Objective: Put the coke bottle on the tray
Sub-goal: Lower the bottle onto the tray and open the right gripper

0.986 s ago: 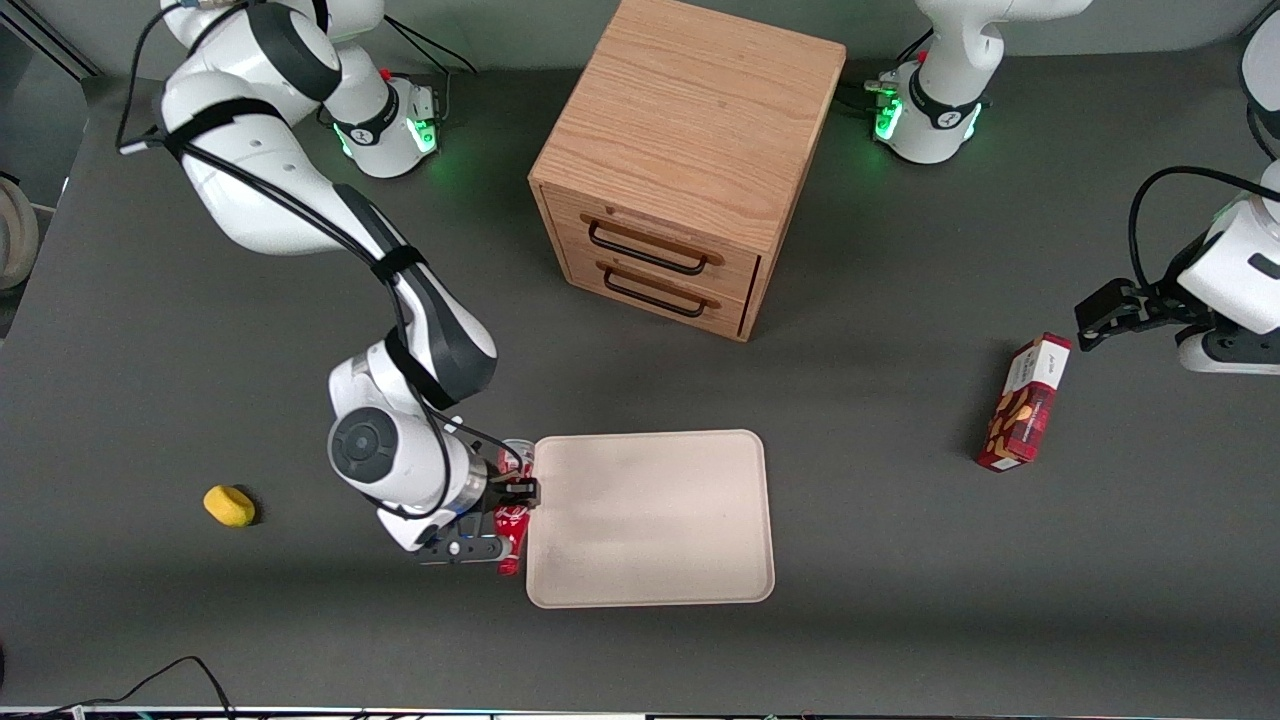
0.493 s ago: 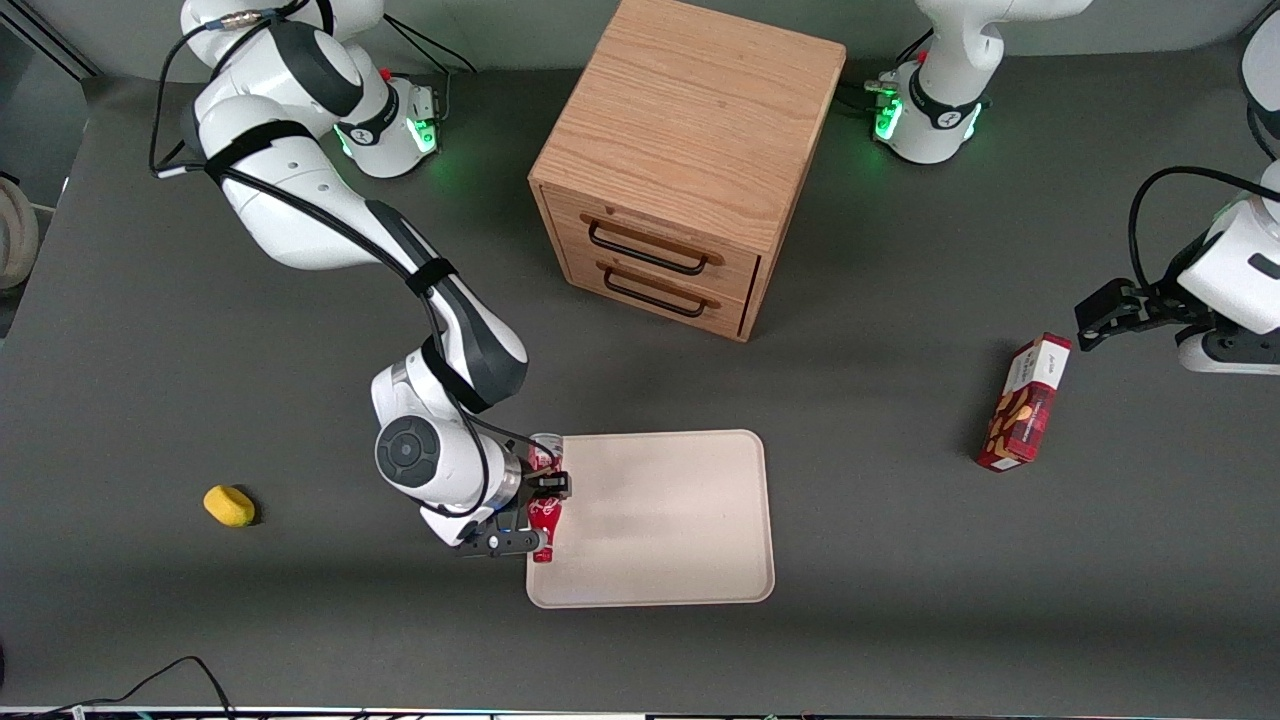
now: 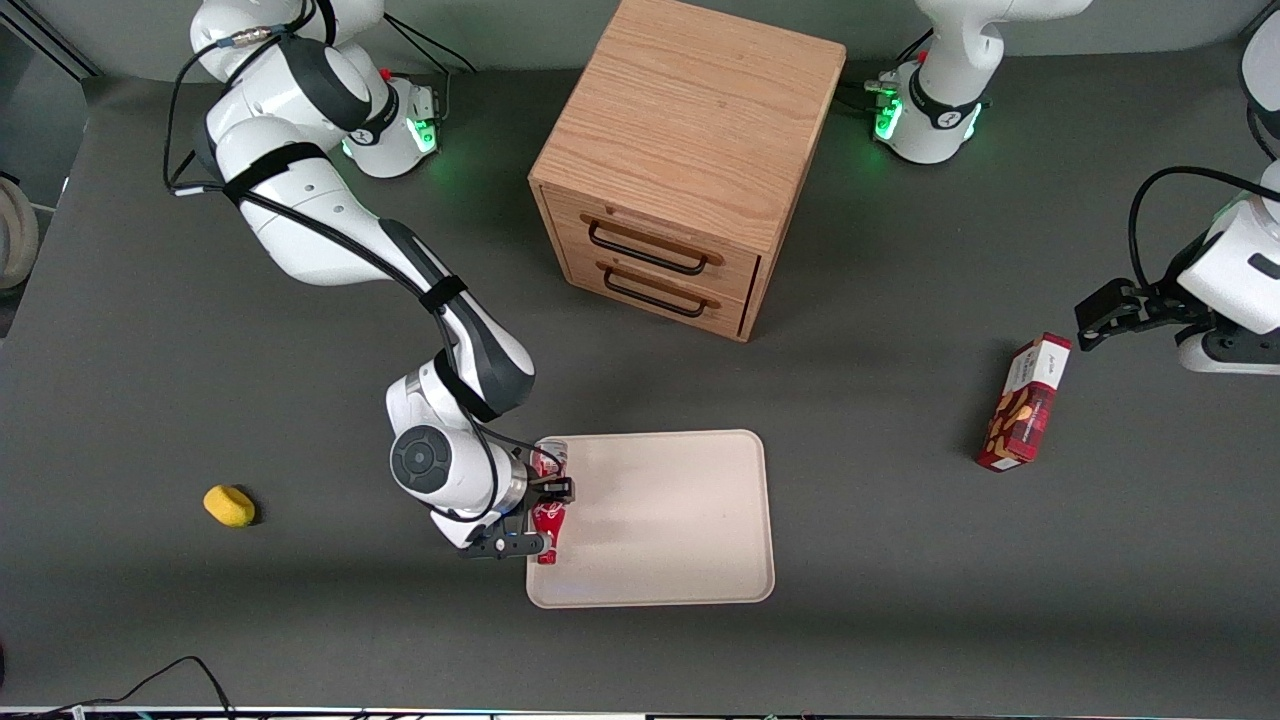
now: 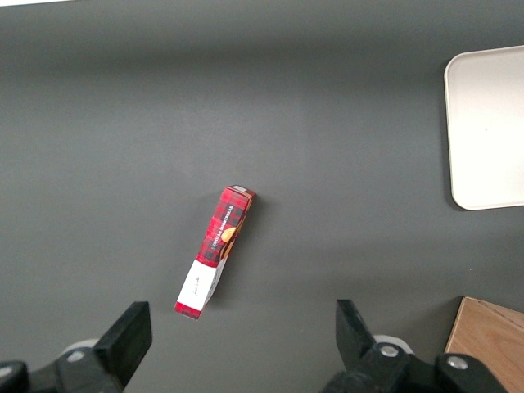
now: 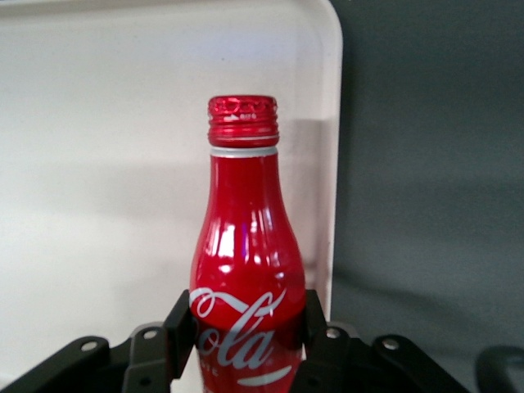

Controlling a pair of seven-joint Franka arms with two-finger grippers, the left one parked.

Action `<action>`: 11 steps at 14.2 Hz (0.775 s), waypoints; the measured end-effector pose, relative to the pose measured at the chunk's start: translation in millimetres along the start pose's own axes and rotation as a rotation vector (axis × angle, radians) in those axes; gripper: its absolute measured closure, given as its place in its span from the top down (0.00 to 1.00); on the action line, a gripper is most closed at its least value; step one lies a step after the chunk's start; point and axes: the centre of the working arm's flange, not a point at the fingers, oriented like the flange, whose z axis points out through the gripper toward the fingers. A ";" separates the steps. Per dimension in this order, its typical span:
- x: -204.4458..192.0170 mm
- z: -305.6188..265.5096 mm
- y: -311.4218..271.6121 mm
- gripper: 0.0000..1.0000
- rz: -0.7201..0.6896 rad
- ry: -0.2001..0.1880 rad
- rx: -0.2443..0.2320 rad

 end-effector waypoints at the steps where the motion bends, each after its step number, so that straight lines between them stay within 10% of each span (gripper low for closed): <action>1: 0.9 0.8 2.3 0.55 0.000 0.002 -0.003; 5: 3.8 3.2 3.8 0.60 0.005 0.024 0.008; 9: 4.5 7.6 4.6 0.99 0.004 0.034 0.013; 11: 4.5 8.8 5.2 1.00 0.005 0.033 0.012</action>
